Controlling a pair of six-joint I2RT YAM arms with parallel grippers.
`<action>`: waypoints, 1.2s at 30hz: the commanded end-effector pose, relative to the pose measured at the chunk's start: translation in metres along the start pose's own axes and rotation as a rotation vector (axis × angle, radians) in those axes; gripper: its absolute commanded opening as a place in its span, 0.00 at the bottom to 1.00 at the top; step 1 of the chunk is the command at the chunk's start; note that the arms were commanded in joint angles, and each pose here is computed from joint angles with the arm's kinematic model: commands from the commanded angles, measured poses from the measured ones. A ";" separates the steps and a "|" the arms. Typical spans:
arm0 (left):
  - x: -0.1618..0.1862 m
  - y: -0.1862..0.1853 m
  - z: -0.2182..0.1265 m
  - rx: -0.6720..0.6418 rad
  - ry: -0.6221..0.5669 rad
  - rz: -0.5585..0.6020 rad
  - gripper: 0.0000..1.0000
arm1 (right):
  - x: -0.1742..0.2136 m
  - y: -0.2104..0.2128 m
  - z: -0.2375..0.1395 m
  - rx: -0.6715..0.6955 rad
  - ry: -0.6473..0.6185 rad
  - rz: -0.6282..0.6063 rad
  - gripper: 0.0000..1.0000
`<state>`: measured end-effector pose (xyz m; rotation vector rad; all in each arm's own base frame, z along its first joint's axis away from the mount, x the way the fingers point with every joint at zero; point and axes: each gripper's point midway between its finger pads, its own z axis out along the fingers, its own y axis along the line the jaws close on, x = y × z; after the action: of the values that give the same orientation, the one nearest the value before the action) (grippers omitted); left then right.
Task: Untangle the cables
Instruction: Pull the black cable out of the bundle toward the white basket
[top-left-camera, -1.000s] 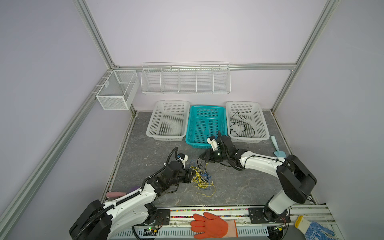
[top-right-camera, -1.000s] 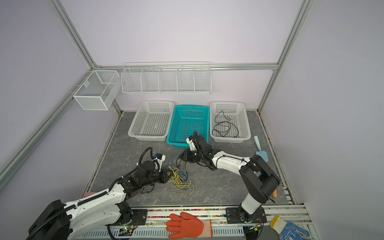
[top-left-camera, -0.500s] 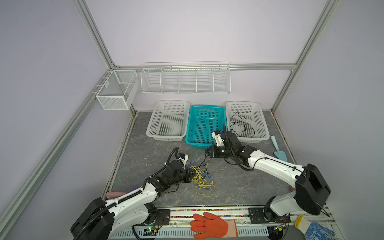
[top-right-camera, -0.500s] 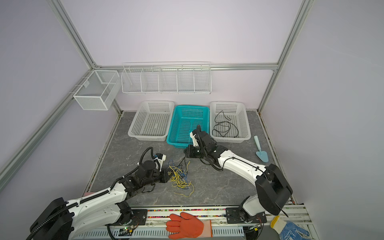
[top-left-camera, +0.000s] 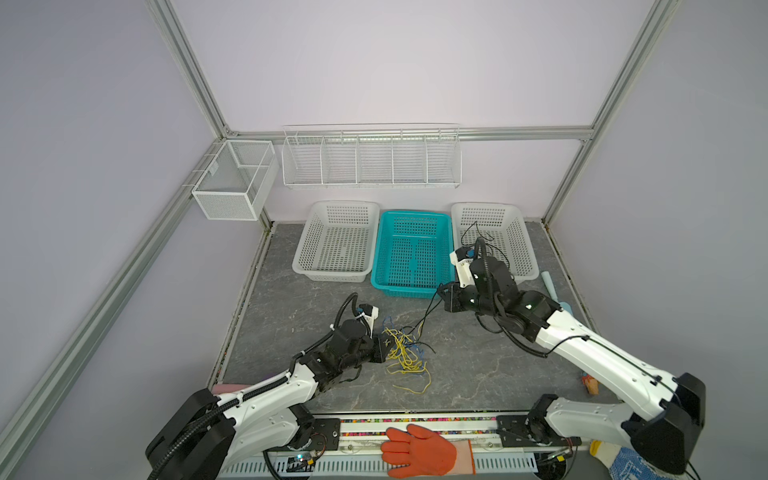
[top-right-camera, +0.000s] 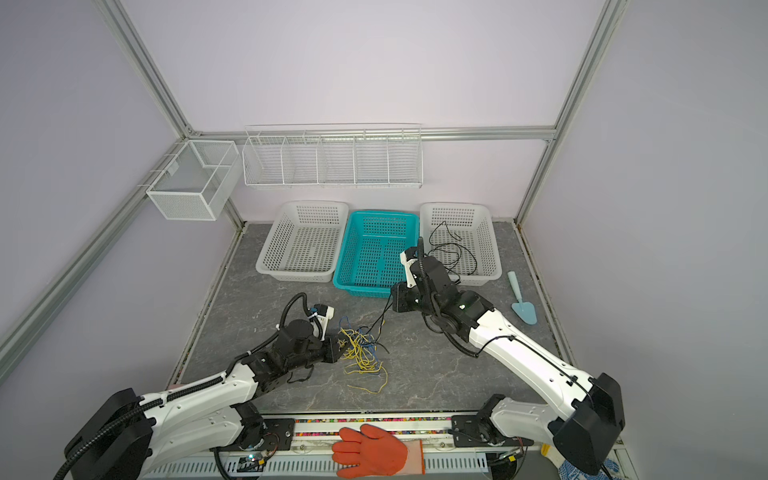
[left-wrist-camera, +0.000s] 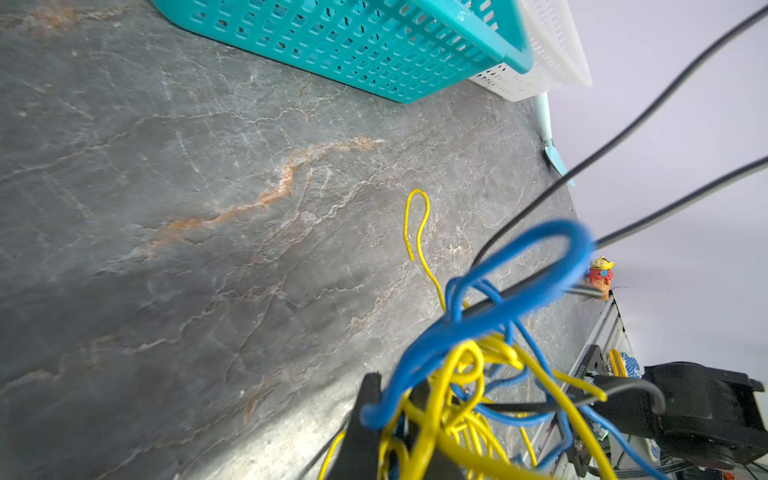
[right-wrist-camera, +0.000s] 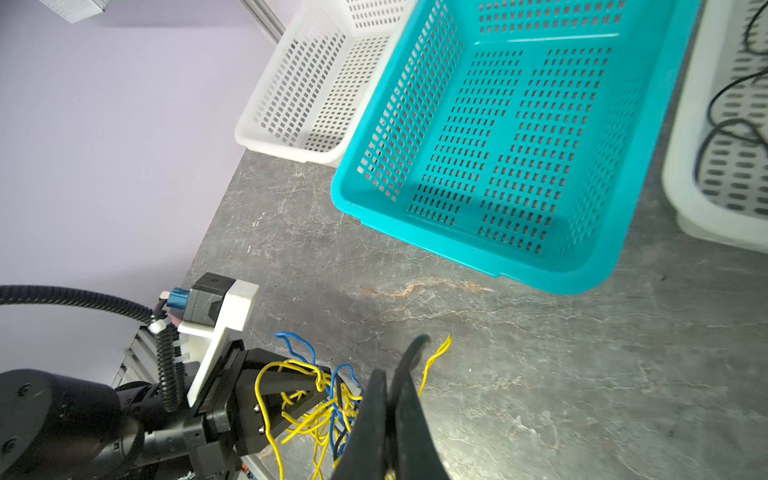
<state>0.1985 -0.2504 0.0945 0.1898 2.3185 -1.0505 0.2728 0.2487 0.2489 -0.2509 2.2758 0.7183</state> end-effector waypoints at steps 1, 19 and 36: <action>0.011 0.012 0.002 -0.043 0.042 -0.015 0.00 | -0.043 -0.005 -0.042 0.066 -0.163 -0.071 0.07; 0.018 0.018 0.009 -0.058 0.070 -0.015 0.00 | -0.094 -0.008 -0.143 0.139 -0.375 -0.151 0.07; 0.019 0.032 0.010 -0.131 0.070 -0.024 0.00 | -0.112 -0.003 -0.172 0.155 -0.442 -0.178 0.07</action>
<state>0.1962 -0.2464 0.0659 0.1716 2.4222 -0.9834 0.2529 0.1520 0.4160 -0.2009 1.8782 0.4794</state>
